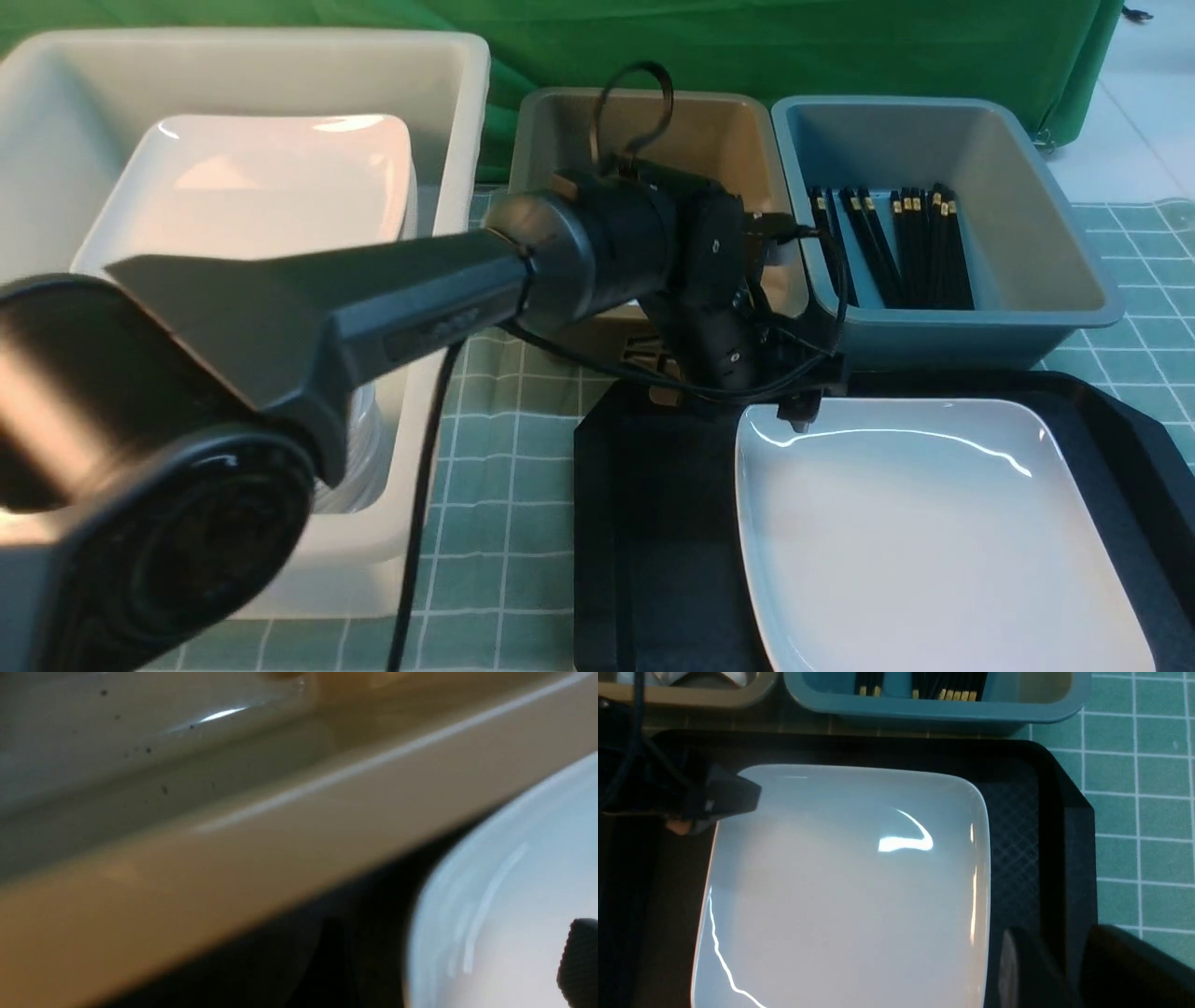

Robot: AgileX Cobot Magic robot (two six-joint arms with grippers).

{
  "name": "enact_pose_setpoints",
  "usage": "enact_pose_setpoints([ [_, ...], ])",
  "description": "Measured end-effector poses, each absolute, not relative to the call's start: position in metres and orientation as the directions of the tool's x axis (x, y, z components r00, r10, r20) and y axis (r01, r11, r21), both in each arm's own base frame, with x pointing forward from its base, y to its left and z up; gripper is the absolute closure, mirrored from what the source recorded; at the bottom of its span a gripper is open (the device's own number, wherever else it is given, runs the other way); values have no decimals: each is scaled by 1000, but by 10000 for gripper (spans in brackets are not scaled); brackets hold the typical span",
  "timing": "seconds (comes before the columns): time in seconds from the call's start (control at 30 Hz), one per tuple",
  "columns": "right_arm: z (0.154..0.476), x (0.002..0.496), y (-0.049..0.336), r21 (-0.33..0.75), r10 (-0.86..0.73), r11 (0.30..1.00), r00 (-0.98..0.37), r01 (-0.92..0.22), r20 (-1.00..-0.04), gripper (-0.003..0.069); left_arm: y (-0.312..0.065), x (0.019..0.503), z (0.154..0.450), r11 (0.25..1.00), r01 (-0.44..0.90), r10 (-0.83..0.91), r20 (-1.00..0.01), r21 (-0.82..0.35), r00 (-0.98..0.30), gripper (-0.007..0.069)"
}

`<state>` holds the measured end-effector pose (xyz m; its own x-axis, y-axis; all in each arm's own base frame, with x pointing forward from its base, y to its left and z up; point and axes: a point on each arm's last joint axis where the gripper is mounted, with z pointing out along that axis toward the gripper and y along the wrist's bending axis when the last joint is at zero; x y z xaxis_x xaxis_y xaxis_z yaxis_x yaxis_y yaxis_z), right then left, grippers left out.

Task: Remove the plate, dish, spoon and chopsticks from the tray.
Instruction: Use the left arm to grab a plate from the dinner plate

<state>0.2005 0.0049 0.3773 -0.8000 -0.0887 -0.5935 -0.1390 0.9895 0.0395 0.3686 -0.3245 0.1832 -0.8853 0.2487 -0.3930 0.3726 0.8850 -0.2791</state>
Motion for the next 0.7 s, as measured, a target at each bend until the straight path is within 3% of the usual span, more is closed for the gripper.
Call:
enact_pose_setpoints([
  [0.13,378,201,5,38,-88,990,-794,-138,-601,443,-328,371,168,885,361,236,-386,-293,-892,52],
  [0.37,378,202,5,37,-87,990,-790,-137,-607,442,-335,371,161,860,357,219,-367,-365,-904,172],
  [0.53,378,202,5,37,-88,990,-790,-138,-607,431,-338,369,157,843,375,243,-349,-385,-905,452],
  [0.7,378,202,5,37,-88,990,-790,-138,-607,424,-339,367,157,837,354,227,-325,-417,-918,476],
])
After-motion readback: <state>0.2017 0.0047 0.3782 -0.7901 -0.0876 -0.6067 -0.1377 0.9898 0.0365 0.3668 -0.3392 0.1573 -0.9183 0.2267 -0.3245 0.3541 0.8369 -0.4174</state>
